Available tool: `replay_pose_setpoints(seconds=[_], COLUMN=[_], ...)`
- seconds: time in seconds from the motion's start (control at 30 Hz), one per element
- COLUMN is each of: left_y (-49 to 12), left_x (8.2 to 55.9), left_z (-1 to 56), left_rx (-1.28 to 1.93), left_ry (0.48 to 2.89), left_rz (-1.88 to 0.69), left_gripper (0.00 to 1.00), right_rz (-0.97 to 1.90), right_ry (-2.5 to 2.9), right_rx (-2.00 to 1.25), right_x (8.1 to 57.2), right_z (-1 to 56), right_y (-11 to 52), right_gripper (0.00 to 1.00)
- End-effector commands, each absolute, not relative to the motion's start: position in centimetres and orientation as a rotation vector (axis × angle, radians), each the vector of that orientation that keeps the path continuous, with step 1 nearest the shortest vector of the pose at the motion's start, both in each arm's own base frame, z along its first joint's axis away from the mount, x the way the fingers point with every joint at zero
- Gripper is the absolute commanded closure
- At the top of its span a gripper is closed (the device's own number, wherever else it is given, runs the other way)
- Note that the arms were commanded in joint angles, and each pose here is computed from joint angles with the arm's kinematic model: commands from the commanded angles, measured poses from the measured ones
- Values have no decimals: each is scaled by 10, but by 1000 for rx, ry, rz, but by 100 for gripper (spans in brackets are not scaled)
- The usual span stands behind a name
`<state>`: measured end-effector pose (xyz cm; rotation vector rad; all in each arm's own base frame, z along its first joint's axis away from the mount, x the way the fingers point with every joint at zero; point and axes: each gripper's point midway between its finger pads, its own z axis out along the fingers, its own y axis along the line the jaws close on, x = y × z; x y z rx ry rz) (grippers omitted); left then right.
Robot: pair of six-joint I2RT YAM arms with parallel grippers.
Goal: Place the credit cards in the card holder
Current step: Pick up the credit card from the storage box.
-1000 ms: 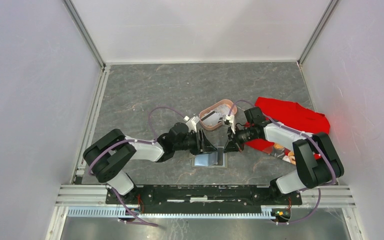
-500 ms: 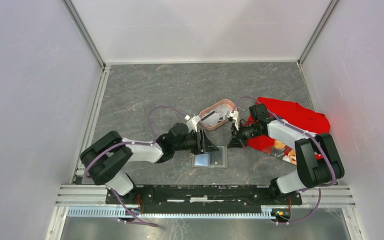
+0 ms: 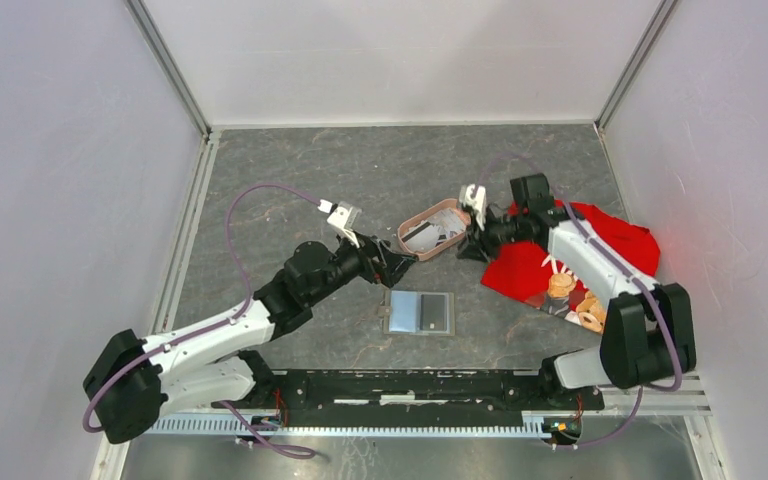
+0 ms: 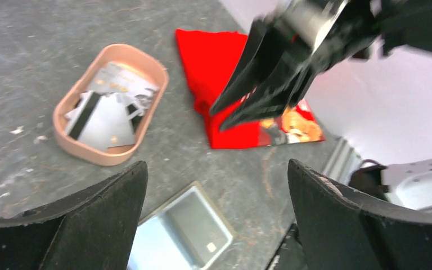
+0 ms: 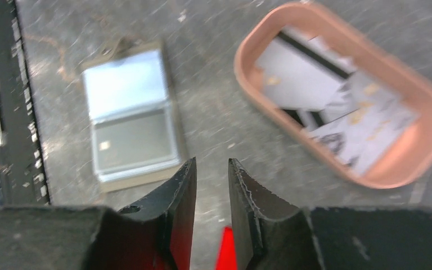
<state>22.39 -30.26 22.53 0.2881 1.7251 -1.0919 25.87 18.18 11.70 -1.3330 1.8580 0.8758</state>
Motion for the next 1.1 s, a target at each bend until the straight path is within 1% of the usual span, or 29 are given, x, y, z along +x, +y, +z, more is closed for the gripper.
replay_pose_setpoints(seconds=[0.0,0.1,0.2,0.37,0.5,0.8,1.07], left_y=[-283,-268,-258,-259,-261,-276,-287], left_x=[244,248,247,245,256,283,296], left_z=[199,181,167,152,137,119,106], left_rx=[344,281,229,115,49,-50,-102], left_ry=[1776,1810,1825,1839,1891,1964,2007], left_rz=[-853,-790,-792,-931,-973,-1108,-1130], left_gripper=[0,0,0,0,0,0,2], right_rz=[747,735,781,901,940,988,988], right_ry=[1864,1939,1991,2098,2148,2262,2304], right_rx=[-1280,-1248,-1213,-1084,-1017,-950,-926], right_x=[317,340,355,374,384,402,411], right_z=[152,153,152,138,122,84,67], right_y=[189,198,213,229,235,242,243], right_gripper=[66,63,58,52,47,44,43])
